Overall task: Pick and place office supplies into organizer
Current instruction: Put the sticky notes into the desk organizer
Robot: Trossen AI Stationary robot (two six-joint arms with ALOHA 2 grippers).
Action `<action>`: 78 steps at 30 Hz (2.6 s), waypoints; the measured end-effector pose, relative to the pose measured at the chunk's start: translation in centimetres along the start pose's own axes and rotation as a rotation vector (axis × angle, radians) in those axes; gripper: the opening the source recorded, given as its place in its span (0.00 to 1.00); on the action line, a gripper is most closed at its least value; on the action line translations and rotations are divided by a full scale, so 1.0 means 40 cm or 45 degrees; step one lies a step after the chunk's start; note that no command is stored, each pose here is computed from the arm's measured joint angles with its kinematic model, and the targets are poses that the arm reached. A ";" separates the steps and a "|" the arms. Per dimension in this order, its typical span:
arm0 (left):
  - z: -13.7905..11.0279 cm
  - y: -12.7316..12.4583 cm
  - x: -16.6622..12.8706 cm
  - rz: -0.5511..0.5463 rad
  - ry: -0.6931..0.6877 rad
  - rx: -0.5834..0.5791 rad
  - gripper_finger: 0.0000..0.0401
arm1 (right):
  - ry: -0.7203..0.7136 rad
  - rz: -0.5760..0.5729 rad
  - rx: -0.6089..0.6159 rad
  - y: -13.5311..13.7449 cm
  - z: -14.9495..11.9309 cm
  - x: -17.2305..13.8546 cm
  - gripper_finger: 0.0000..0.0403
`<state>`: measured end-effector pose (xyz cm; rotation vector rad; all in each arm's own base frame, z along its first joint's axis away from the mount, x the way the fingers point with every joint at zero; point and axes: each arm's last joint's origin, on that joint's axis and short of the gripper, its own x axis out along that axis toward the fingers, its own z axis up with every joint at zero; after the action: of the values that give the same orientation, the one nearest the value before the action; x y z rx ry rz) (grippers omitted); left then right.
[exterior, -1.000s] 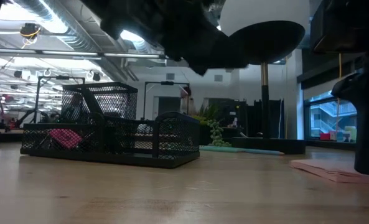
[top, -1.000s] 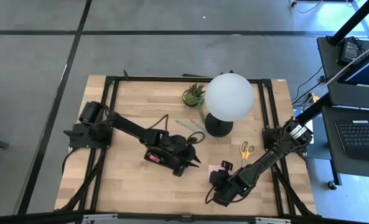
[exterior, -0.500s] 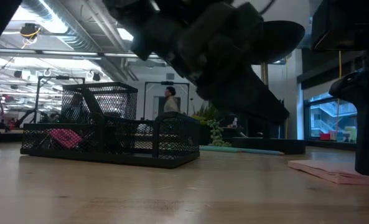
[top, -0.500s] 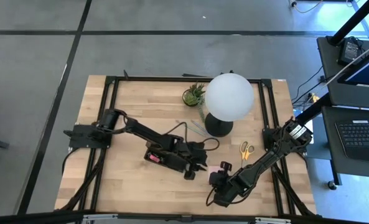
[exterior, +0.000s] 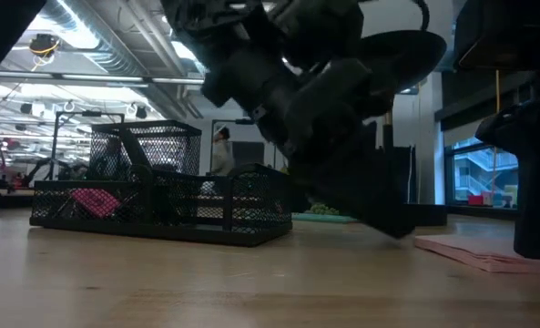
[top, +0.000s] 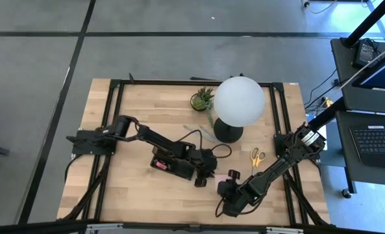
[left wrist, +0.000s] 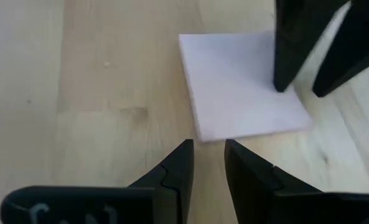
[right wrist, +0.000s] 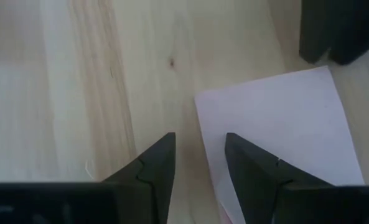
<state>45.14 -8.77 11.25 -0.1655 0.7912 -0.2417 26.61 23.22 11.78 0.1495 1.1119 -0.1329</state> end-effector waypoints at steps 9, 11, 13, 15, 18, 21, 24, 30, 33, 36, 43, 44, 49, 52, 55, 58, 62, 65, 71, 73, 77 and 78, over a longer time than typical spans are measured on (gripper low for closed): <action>-0.001 0.031 0.008 -0.013 -0.001 -0.102 0.21 | -0.026 0.025 -0.033 0.005 0.005 0.000 0.36; 0.000 0.030 0.007 -0.057 0.005 -0.105 0.21 | -0.027 0.024 -0.044 0.005 0.005 0.000 0.36; 0.000 0.030 0.007 -0.116 0.019 -0.126 0.21 | -0.035 0.018 -0.053 0.005 0.006 0.000 0.36; -0.002 0.026 0.007 -0.138 0.035 -0.146 0.21 | -0.045 0.009 -0.059 0.004 0.006 0.000 0.36; -0.005 0.016 0.008 -0.183 0.052 -0.172 0.21 | -0.046 0.005 -0.056 0.001 0.010 0.002 0.36; -0.005 0.009 0.009 -0.186 0.052 -0.183 0.21 | -0.051 0.003 -0.056 0.001 0.011 0.002 0.36; -0.005 0.007 0.010 -0.148 0.037 -0.142 0.21 | -0.058 0.003 -0.064 0.002 0.012 0.003 0.36; -0.002 0.005 0.012 -0.072 -0.005 0.077 0.21 | -0.065 0.005 -0.080 0.002 0.013 0.003 0.36; -0.003 0.003 0.012 -0.070 -0.006 0.128 0.24 | -0.065 0.005 -0.082 0.002 0.013 0.003 0.36; -0.005 -0.002 0.013 -0.092 0.003 0.136 0.31 | -0.065 0.005 -0.083 0.002 0.013 0.003 0.36; -0.002 -0.001 0.009 -0.074 0.001 0.092 0.47 | -0.066 0.006 -0.082 0.003 0.013 0.003 0.36; -0.001 0.000 0.009 -0.072 -0.004 0.090 0.48 | -0.067 0.007 -0.082 0.003 0.013 0.003 0.36; 0.004 0.012 0.007 -0.037 -0.026 0.023 0.52 | -0.075 0.015 -0.078 0.004 0.015 0.003 0.36; 0.005 0.018 0.006 -0.045 -0.019 -0.017 0.52 | -0.075 0.015 -0.093 0.004 0.015 0.003 0.36; 0.003 0.020 0.008 -0.109 -0.006 -0.066 0.52 | -0.085 0.006 -0.132 0.004 0.015 0.003 0.36; 0.002 0.022 0.008 -0.128 0.003 -0.108 0.51 | -0.089 0.001 -0.159 0.001 0.020 0.005 0.36; 0.001 0.020 0.009 -0.170 0.017 -0.128 0.50 | -0.093 -0.008 -0.151 -0.007 0.029 0.009 0.36; -0.002 0.018 0.009 -0.192 0.037 -0.157 0.49 | -0.093 -0.012 -0.157 -0.011 0.033 0.011 0.36; -0.003 0.025 0.007 -0.189 0.052 -0.171 0.48 | -0.115 0.005 -0.190 -0.008 0.038 0.011 0.36; -0.004 0.027 0.007 -0.198 0.061 -0.181 0.48 | -0.123 -0.004 -0.190 -0.008 0.039 0.011 0.36; -0.006 0.025 0.007 -0.220 0.080 -0.201 0.48 | -0.131 -0.017 -0.186 -0.012 0.042 0.013 0.36; -0.007 0.024 0.007 -0.241 0.086 -0.210 0.48 | -0.129 -0.021 -0.184 -0.014 0.043 0.014 0.36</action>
<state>45.27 -7.94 10.66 -0.3902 0.8632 -0.3624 28.27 22.34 12.01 0.0039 1.0182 -0.0736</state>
